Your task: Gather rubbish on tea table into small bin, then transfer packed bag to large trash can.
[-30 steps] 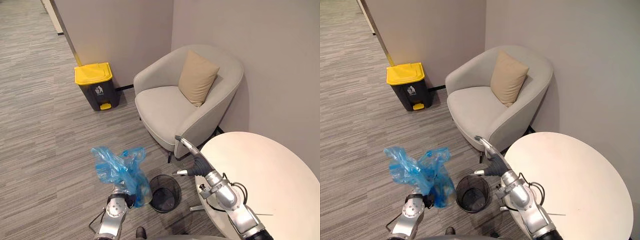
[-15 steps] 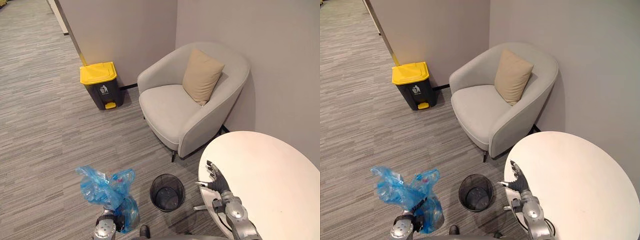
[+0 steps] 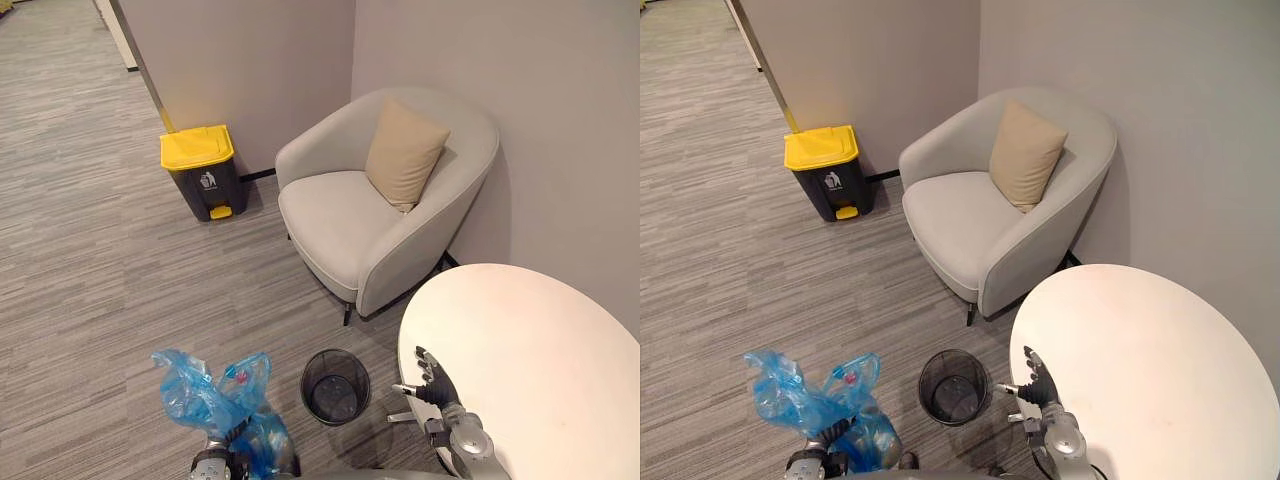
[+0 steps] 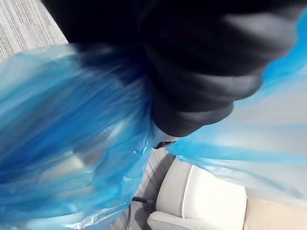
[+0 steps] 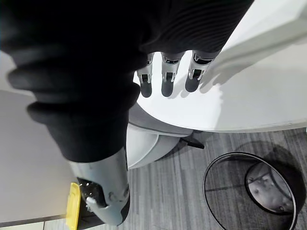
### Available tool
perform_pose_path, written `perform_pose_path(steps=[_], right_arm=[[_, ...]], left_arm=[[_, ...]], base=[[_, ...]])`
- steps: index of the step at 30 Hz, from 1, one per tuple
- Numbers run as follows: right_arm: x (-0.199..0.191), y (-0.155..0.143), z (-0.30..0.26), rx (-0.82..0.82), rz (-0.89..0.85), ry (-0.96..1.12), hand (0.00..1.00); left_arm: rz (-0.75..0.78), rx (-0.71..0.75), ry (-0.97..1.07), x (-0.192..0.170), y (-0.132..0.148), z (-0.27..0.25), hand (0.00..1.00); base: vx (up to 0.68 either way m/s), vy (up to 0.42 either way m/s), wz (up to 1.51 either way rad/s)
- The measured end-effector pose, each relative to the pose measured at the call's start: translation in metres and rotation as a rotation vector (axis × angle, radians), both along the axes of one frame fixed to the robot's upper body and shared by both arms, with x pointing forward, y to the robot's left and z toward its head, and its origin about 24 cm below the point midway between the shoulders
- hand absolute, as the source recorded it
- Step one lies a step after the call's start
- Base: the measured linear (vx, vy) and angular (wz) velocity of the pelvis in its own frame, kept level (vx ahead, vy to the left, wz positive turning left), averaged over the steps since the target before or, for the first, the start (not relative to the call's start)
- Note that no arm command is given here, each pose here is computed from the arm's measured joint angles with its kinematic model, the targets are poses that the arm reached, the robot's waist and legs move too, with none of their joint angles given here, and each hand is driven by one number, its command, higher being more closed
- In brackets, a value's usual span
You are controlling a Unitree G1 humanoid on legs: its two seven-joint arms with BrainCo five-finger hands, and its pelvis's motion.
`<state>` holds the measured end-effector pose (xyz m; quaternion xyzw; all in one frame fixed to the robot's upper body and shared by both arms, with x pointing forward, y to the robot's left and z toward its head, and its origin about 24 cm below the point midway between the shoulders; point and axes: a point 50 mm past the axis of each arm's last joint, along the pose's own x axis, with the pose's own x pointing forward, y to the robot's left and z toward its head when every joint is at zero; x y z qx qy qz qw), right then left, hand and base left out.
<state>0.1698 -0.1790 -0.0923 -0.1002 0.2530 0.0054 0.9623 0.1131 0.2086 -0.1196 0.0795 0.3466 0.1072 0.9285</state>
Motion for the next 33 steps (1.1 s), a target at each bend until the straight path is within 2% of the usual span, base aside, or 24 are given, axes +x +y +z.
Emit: perform_pose_path(steps=[4, 8, 14, 19, 26, 30, 33], right_arm=[[0.015, 0.003, 0.008, -0.005, 0.008, -0.046, 0.0], [0.028, 0.008, 0.025, -0.005, -0.001, -0.14, 0.0], [0.033, 0.03, 0.034, 0.03, 0.063, -0.191, 0.0], [0.034, 0.021, 0.047, 0.025, 0.013, -0.254, 0.0], [0.036, 0.004, 0.066, 0.031, -0.11, -0.344, 0.0], [0.034, 0.0, 0.055, 0.032, -0.137, -0.3, 0.0], [0.033, 0.006, 0.035, 0.056, -0.157, -0.197, 0.0]], left_arm=[[-0.003, 0.001, -0.022, 0.008, 0.0, 0.003, 1.0], [-0.033, 0.003, -0.16, 0.042, -0.004, 0.023, 1.0], [0.005, -0.019, -0.237, 0.049, -0.007, 0.035, 1.0], [0.022, -0.083, -0.295, 0.049, -0.03, 0.044, 1.0], [0.008, -0.073, -0.395, 0.063, -0.033, 0.064, 1.0], [-0.021, -0.077, -0.391, 0.069, -0.037, 0.062, 1.0], [-0.038, -0.041, -0.313, 0.068, -0.027, 0.048, 1.0]], base=[[0.0, 0.032, -0.34], [-0.09, 0.012, 0.28], [-0.09, -0.155, 0.64], [-0.2, -0.159, 0.58], [-0.15, -0.028, 0.85], [-0.06, 0.126, 0.83], [-0.02, 0.15, 0.27]])
